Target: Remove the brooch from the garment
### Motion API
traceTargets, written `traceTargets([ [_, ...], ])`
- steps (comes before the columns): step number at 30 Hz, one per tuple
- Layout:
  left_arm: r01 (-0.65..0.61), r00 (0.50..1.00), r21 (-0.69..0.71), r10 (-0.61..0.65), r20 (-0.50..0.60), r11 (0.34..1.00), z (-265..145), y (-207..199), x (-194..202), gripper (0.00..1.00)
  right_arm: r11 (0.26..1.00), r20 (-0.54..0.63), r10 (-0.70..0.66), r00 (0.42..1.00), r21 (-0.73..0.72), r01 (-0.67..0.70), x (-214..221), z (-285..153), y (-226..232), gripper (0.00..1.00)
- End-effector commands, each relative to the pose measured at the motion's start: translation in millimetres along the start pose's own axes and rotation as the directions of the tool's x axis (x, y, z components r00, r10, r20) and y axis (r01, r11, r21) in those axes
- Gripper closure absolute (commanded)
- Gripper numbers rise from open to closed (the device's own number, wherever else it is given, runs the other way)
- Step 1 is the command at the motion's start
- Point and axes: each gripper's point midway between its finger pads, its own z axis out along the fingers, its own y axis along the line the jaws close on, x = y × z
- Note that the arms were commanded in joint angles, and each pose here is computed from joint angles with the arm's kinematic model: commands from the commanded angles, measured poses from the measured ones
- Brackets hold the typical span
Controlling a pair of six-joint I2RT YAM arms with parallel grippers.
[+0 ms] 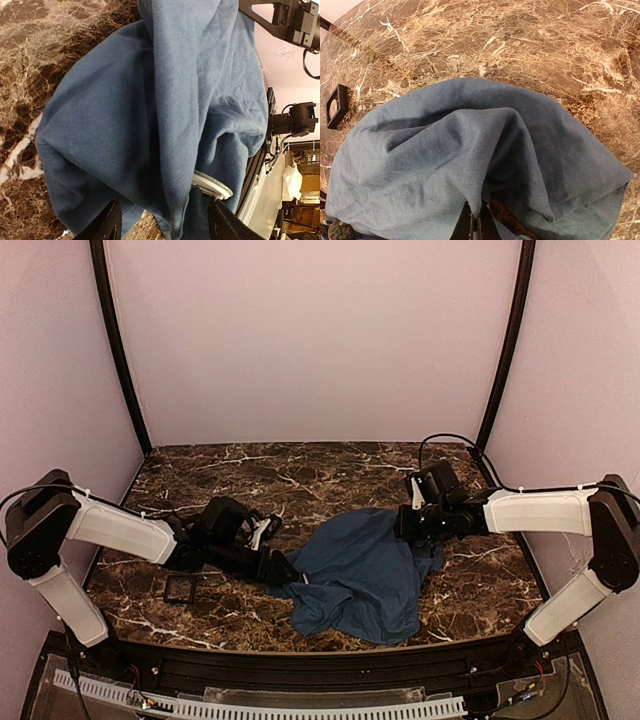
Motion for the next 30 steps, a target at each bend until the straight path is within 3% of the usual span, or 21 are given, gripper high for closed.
traceTargets([
  [1,-0.021,1.0,0.027,0.021,-0.001,0.999,4.7,-7.2,-3.1,0.43,0.999,0.049,-0.003,0.999,-0.044,0.005,-18.2,-0.9,11.6,1.0],
  [3,-0.018,1.0,0.028,0.019,-0.004,0.999,7.3,-6.5,-3.8,0.5,0.999,0.049,-0.004,0.999,-0.048,0.006,-18.3,-1.6,12.6,1.0],
  [6,-0.021,1.0,0.052,0.021,0.004,0.998,8.3,-12.5,-8.0,0.72,0.999,0.049,-0.009,0.999,-0.053,0.012,-19.3,-4.3,13.7,1.0],
  [8,-0.028,0.999,0.06,0.027,0.024,0.998,5.4,-17.5,-13.6,0.84,0.999,0.052,-0.014,0.999,-0.049,0.017,-21.2,-8.0,13.7,0.85],
  [9,-0.036,0.999,0.064,0.033,0.042,0.997,1.6,-22.0,-19.0,0.87,0.999,0.053,-0.017,0.998,-0.039,0.019,-22.3,-10.5,12.3,0.7],
  [11,-0.049,0.996,0.062,0.044,0.081,0.997,-6.8,-29.4,-29.6,0.98,0.999,0.05,-0.027,0.998,-0.02,0.028,-24.1,-17.2,10.1,0.51],
  [13,-0.066,0.991,0.073,0.057,0.123,0.995,-17.4,-40.9,-40.8,0.99,0.999,0.055,-0.039,0.998,-0.017,0.04,-28.3,-26.1,11.5,0.39],
  [15,-0.082,0.985,0.096,0.067,0.156,0.992,-27.4,-53.3,-49.5,0.99,0.998,0.063,-0.054,0.997,-0.032,0.056,-32.0,-37.4,17.4,0.34],
  [21,-0.121,0.978,0.179,0.086,0.191,0.976,-48.6,-85.9,-61.3,0.99,0.967,0.068,-0.097,0.993,-0.228,0.11,-34.1,-74.2,65.6,0.31],
  [30,-0.148,0.966,0.253,0.086,0.242,0.956,-67.6,-111.7,-73.1,0.99,0.831,-0.018,-0.189,0.982,-0.536,0.15,6.3,-112.8,157.1,0.37],
])
